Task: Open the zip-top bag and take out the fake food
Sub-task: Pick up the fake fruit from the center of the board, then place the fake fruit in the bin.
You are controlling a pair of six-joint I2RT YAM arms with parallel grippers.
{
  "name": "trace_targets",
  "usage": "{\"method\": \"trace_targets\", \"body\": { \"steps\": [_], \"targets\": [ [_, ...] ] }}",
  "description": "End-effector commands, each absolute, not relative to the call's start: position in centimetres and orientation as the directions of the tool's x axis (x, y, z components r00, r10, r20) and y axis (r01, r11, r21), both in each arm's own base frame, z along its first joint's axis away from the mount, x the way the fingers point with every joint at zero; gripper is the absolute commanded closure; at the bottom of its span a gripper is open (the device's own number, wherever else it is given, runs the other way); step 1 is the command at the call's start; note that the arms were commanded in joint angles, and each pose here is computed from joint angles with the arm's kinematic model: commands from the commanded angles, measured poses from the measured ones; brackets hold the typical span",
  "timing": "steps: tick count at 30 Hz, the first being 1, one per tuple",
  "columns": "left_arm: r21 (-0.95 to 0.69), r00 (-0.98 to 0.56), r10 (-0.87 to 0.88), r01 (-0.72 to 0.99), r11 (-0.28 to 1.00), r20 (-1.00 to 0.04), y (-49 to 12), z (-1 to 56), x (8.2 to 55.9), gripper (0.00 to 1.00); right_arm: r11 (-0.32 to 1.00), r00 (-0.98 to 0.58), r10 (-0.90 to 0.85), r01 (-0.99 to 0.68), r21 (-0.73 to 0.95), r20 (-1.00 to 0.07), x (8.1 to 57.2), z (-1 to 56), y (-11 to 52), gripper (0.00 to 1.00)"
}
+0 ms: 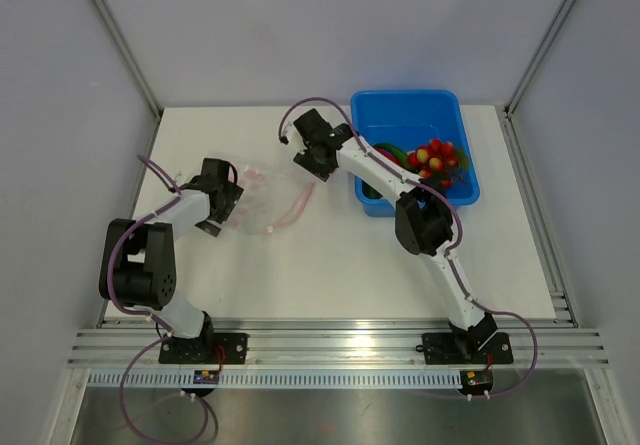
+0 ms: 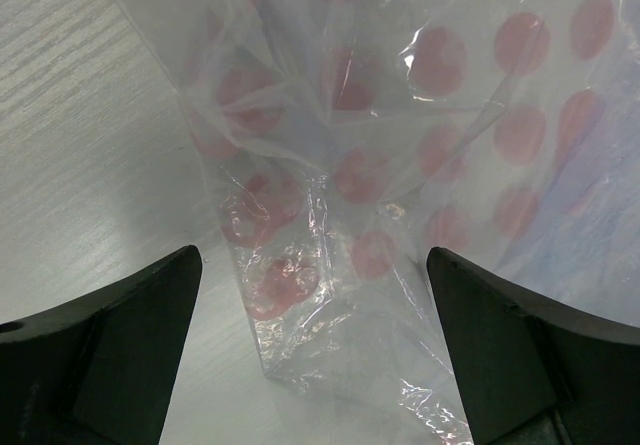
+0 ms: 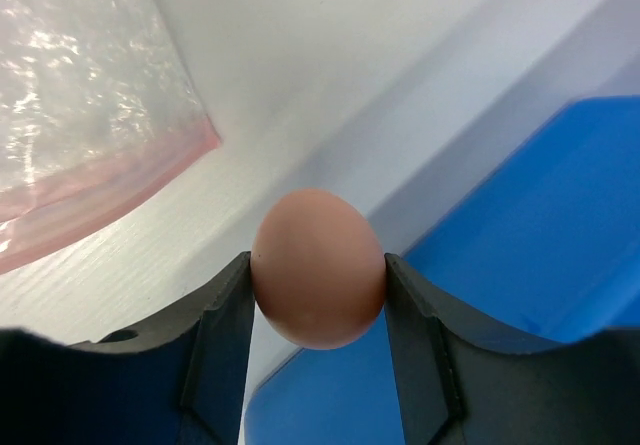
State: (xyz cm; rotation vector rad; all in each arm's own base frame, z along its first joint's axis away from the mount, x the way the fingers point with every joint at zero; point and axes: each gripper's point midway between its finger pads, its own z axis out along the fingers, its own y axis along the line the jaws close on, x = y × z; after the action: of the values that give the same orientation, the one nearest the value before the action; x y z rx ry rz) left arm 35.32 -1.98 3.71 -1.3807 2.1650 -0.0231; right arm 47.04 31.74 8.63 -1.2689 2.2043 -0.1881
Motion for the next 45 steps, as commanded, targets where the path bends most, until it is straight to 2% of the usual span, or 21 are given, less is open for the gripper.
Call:
{"method": "trace_targets", "body": {
  "steps": [1,10,12,18,26,32,45],
  "targets": [
    [-0.351,-0.281,-0.839,-0.812,0.467,-0.467,-2.0,5.5,36.7,0.01,0.627,-0.331,-0.715,-0.694,-0.354,-0.615,47.0,17.4,33.5,0.52],
    [-0.388,-0.26,-0.833,-0.79,0.475,-0.489,-2.5,7.6,36.3,0.01,0.819,-0.372,-0.508,-0.488,-0.301,-0.777,46.7,24.8,31.2,0.53],
    [-0.394,-0.262,-0.83,-0.783,0.481,-0.493,-2.8,8.0,36.3,0.01,0.873,-0.39,-0.439,-0.398,-0.281,-0.809,47.0,26.1,29.8,0.52],
    [-0.417,-0.263,-0.819,-0.757,0.502,-0.51,-3.8,9.5,36.1,0.01,0.945,-0.471,-0.288,-0.278,-0.17,-0.834,47.2,27.3,25.5,0.52],
    [-0.447,-0.27,-0.791,-0.705,0.551,-0.55,-6.1,12.1,35.7,0.01,0.982,-0.57,-0.136,-0.184,-0.035,-0.81,48.0,23.1,20.8,0.52],
    [-0.455,-0.287,-0.756,-0.654,0.603,-0.589,-8.8,14.1,35.3,0.01,0.987,-0.631,-0.141,-0.15,-0.059,-0.763,48.4,18.1,19.3,0.53],
    [-0.48,-0.295,-0.741,-0.608,0.632,-0.603,-10.2,15.8,35.2,0.01,0.99,-0.711,-0.139,-0.093,-0.103,-0.69,48.6,12.2,17.8,0.5]
  ]
}}
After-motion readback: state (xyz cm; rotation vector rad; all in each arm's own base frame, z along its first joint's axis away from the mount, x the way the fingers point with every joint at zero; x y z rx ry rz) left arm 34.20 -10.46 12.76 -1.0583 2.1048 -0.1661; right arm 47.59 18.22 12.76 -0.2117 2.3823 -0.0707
